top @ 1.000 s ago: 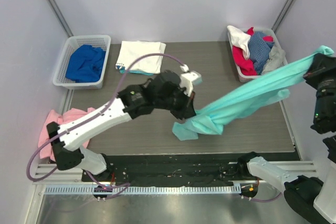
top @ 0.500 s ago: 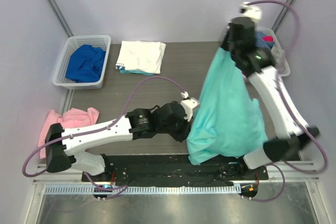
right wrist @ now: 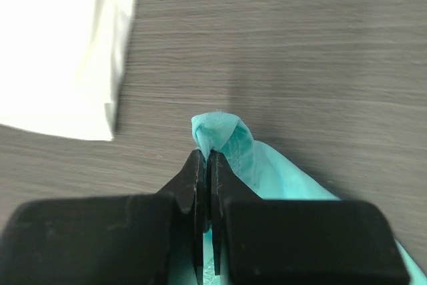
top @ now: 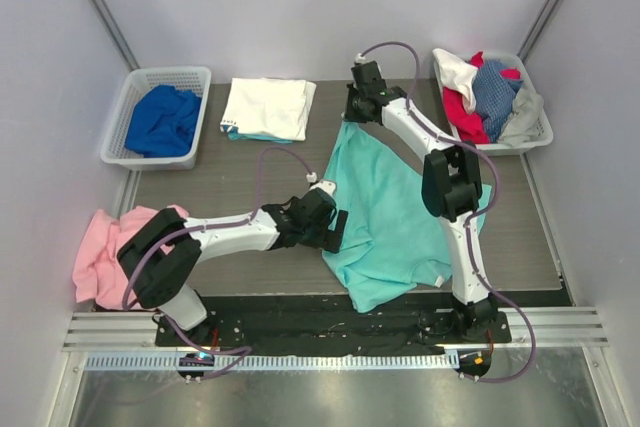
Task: Fold and stack the t-shirts
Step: Flatten the tshirt out
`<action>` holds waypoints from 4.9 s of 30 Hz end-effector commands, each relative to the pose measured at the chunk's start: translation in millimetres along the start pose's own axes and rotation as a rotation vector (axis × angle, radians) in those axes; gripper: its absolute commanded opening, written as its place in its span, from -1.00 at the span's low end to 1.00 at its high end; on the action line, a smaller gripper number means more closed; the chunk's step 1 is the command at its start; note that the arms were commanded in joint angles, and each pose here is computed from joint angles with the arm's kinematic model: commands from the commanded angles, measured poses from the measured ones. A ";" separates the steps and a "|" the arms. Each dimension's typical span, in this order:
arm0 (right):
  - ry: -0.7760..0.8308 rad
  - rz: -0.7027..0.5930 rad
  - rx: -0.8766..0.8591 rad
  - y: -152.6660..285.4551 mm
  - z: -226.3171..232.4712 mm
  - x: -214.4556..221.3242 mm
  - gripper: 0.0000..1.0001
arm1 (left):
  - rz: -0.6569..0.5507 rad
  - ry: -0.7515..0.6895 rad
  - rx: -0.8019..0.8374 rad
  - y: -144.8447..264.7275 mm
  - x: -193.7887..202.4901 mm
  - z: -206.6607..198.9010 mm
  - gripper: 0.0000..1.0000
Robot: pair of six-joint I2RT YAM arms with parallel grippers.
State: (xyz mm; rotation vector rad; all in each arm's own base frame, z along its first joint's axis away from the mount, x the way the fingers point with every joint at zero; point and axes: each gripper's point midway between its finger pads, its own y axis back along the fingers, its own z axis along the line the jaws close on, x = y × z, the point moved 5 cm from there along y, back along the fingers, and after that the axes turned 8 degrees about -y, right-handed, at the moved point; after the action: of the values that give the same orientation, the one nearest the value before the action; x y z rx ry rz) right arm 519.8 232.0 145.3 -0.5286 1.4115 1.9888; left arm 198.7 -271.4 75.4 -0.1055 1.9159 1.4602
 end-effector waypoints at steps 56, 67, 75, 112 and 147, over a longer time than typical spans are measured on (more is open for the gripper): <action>-0.135 0.018 0.449 140.9 -167.5 108.8 0.68 | -0.043 -0.082 -0.109 -88.4 -78.4 36.3 -0.68; -0.145 0.080 0.458 116.8 -171.2 123.9 0.57 | -0.004 -0.026 -0.292 -29.9 -40.2 93.9 -1.00; -0.151 0.092 0.462 101.9 -171.0 123.2 0.57 | -0.021 0.063 -0.330 8.3 -10.6 103.5 -1.00; -0.183 0.031 0.166 47.1 -120.7 62.2 0.57 | -0.006 0.225 -0.338 45.6 32.8 107.8 -1.00; -0.156 0.151 0.069 11.0 -109.2 82.0 -0.98 | -0.058 0.225 -0.371 69.5 6.0 108.6 0.05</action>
State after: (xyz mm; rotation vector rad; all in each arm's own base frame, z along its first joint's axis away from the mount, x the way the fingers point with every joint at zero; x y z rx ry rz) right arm 462.7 150.4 63.0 -0.2634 1.4160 2.0512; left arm 201.2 -145.9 85.5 -0.4173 1.8100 1.8378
